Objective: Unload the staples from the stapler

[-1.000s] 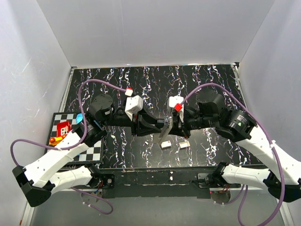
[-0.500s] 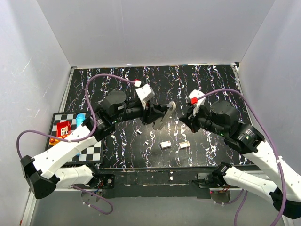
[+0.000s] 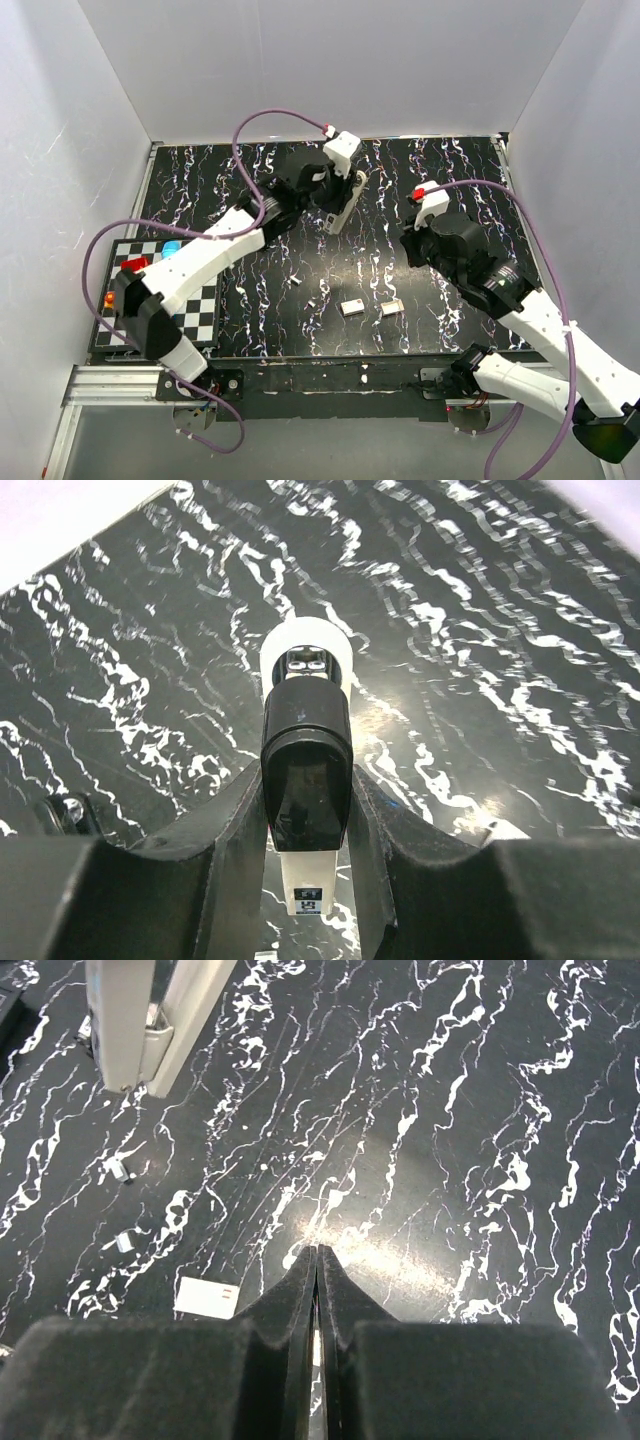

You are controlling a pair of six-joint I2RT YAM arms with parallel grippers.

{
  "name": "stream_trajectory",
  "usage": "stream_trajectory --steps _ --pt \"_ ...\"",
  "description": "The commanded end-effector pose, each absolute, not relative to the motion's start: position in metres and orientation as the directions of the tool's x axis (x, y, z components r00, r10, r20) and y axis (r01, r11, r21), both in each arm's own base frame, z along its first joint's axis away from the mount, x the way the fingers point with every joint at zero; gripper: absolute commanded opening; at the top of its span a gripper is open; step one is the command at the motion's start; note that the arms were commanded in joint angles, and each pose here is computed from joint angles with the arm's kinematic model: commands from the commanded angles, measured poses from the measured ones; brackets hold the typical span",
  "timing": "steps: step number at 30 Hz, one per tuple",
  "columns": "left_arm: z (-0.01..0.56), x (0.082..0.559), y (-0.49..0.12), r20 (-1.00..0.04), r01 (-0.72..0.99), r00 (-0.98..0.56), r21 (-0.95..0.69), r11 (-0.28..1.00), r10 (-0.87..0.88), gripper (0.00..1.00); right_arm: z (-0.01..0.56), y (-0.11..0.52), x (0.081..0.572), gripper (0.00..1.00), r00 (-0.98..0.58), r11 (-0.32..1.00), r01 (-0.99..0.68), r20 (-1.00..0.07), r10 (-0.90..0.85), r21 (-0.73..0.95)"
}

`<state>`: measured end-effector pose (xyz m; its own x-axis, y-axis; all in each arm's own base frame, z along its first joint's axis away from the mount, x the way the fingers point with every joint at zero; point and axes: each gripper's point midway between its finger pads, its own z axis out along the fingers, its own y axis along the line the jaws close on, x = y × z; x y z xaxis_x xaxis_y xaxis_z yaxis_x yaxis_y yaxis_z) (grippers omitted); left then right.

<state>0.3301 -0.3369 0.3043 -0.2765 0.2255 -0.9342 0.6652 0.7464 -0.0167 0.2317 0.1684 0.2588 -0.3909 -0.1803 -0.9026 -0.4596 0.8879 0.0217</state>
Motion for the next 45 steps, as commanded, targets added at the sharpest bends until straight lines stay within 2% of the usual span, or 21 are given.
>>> stream_trajectory --steps 1,8,17,34,36,43,45 --pt "0.307 0.373 -0.321 -0.923 0.566 -0.324 -0.013 0.824 0.207 0.0 0.263 0.164 0.243 0.09 -0.389 0.927 -0.366 -0.918 -0.074 0.08" --pt "0.26 0.429 -0.3 -0.878 0.491 -0.432 -0.034 0.87 0.209 0.0 0.236 0.182 0.241 0.1 -0.461 0.909 -0.384 -0.886 -0.039 0.16" --pt "0.203 0.475 -0.281 -0.811 0.436 -0.535 -0.023 0.9 0.238 0.0 0.213 0.2 0.238 0.13 -0.508 0.879 -0.426 -0.861 -0.035 0.216" --pt "0.123 0.507 -0.258 -0.705 0.35 -0.669 -0.019 0.937 0.236 0.0 0.192 0.209 0.235 0.18 -0.544 0.86 -0.46 -0.836 -0.074 0.223" --pt "0.118 0.508 -0.256 -0.699 0.343 -0.675 -0.013 0.939 0.236 0.06 0.19 0.21 0.236 0.19 -0.549 0.86 -0.46 -0.832 -0.079 0.222" --pt "0.103 0.511 -0.252 -0.683 0.337 -0.687 0.0 0.942 0.246 0.39 0.187 0.212 0.235 0.24 -0.557 0.856 -0.464 -0.826 -0.083 0.227" --pt "0.1 0.51 -0.253 -0.682 0.342 -0.688 -0.001 0.94 0.25 0.45 0.187 0.212 0.235 0.24 -0.559 0.857 -0.463 -0.825 -0.085 0.225"
